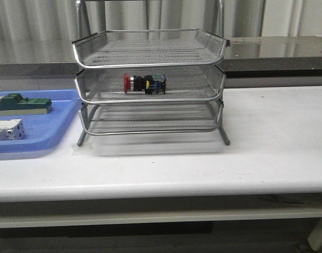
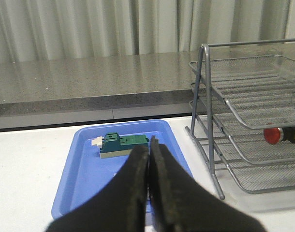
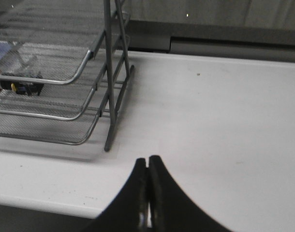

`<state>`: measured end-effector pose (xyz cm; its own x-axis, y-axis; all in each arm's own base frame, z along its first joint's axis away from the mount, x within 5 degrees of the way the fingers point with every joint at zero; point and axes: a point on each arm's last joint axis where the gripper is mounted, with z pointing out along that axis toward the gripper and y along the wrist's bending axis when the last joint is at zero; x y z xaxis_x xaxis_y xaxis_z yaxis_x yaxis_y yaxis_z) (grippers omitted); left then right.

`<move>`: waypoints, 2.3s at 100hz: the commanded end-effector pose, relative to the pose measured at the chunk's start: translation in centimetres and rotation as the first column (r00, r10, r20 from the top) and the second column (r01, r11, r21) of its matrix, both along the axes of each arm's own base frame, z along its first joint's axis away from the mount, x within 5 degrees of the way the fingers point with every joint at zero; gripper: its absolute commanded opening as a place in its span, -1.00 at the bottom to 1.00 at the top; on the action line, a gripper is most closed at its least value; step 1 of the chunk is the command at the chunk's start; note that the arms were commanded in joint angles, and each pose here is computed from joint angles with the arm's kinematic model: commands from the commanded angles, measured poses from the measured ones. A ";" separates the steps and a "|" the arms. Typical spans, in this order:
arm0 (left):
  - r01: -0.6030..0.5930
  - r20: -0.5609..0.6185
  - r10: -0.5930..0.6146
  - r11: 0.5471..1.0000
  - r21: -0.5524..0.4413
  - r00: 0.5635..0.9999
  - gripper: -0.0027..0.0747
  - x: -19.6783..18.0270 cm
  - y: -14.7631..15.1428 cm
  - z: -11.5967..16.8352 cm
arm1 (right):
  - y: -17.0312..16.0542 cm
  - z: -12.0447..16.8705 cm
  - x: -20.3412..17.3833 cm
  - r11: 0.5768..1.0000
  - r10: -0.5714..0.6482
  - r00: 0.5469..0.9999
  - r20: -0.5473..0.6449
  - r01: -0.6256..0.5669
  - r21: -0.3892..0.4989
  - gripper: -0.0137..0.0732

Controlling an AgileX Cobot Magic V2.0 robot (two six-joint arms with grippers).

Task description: Place button on rack with both arms

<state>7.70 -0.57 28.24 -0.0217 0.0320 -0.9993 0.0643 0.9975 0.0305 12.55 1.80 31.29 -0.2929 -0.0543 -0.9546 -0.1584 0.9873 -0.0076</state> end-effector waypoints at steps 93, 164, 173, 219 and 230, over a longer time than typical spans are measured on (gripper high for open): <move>-0.031 0.086 0.033 0.999 -0.027 0.996 -0.92 0.0 0.3 1.5 | -0.6 2.5 -4.2 0.999 -0.021 0.963 0.267 0.014 0.029 -0.84; -0.031 0.086 0.033 0.999 -0.027 0.996 -0.92 0.0 0.3 1.5 | -1.3 -6.6 -7.9 0.994 -0.071 0.913 0.402 0.033 0.100 -0.84; -0.031 0.086 0.033 0.999 -0.027 0.996 -0.92 0.0 0.3 1.5 | -1.3 -7.6 -7.8 0.995 -0.070 0.916 0.396 0.034 0.098 -0.84; -0.031 0.086 0.033 0.999 -0.027 0.996 -0.92 0.0 0.3 1.5 | -1.3 -10.0 -7.2 0.995 -0.072 0.910 0.409 0.036 0.095 -0.84; -0.031 0.086 0.033 0.999 -0.027 0.996 -0.92 0.0 0.3 1.5 | -1.3 -10.0 -7.2 0.995 -0.072 0.910 0.408 0.037 0.093 -0.84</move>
<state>7.70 -0.57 28.24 -0.0217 0.0320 -0.9993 0.0643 0.9975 0.0305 5.65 0.63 19.83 -0.0017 0.0306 -0.9995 -0.1093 0.9935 0.0306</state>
